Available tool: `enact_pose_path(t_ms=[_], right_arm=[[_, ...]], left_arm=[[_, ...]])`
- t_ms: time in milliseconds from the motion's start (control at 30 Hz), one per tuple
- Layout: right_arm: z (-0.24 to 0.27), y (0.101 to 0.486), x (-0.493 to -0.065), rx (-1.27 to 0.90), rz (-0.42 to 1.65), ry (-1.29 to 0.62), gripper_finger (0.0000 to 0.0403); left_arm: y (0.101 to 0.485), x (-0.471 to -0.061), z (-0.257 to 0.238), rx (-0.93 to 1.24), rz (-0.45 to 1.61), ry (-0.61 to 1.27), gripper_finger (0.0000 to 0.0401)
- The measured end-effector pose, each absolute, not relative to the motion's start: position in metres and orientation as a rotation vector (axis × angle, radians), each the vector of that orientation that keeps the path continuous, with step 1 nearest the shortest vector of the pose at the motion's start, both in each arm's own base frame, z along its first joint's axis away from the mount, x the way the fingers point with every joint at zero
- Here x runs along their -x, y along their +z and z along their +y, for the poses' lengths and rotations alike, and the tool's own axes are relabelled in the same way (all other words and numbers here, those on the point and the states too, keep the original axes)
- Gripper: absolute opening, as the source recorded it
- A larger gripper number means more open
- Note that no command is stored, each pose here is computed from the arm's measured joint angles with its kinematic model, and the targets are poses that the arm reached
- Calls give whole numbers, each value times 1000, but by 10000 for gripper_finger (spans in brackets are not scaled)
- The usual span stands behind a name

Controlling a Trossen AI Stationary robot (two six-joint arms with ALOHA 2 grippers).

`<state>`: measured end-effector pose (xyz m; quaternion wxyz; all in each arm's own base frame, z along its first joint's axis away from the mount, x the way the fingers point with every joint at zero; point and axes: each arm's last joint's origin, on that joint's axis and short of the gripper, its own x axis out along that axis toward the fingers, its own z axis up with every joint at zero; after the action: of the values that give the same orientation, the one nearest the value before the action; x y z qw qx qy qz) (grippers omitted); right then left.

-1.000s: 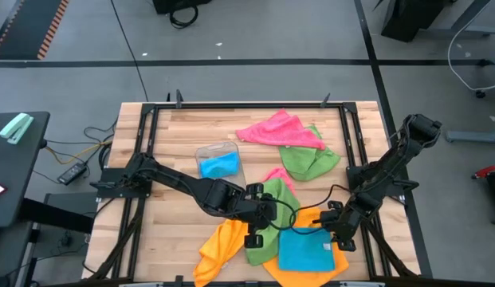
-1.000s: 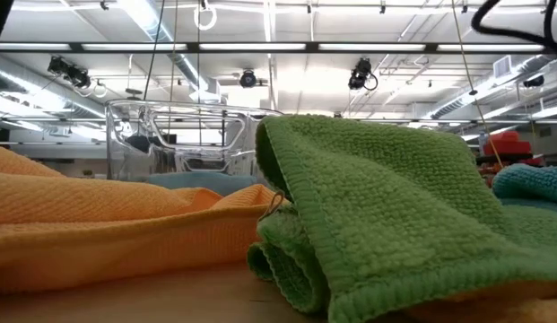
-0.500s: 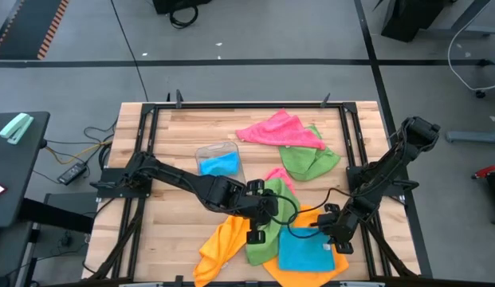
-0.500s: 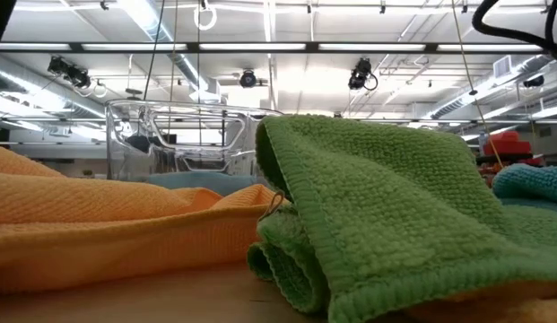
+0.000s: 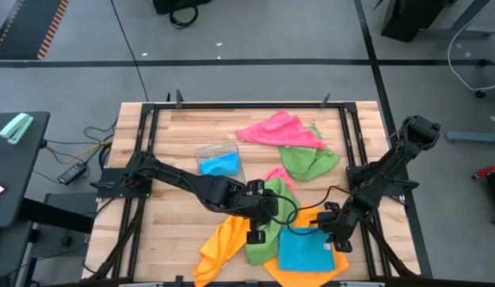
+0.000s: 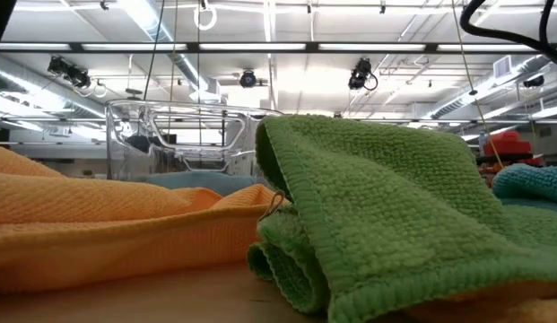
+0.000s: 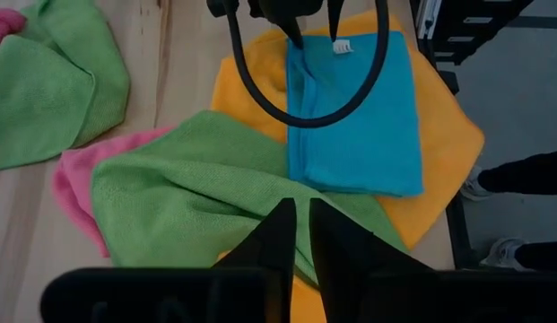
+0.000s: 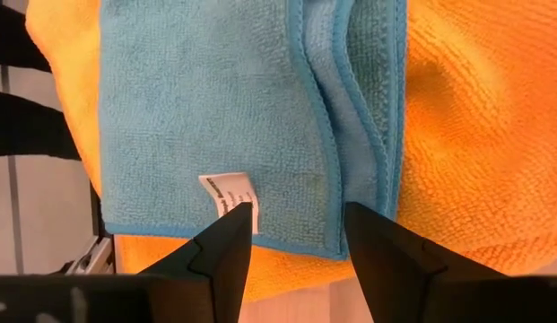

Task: Fold microfiber towels
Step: Fold the blue towel

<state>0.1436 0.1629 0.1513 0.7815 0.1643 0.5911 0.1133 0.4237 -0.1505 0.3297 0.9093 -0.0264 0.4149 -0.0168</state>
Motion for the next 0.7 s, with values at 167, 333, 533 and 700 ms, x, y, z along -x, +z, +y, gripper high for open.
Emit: enact_pose_path(t_ms=[167,333,533,700], right_arm=[[160,144,-142,-371,1262,259,186],[158,132,-139,-488,1234,256,172],[158,132,-139,-488,1229,269,124],[158,132,-139,-487,1230,269,71]], left_arm=[[330,-424,-150,55,856,-32,37],[330,-424,-150,56,856,-32,40],[330,-424,-150,56,856,-32,41],[330,-424,-150,56,856,-32,35]])
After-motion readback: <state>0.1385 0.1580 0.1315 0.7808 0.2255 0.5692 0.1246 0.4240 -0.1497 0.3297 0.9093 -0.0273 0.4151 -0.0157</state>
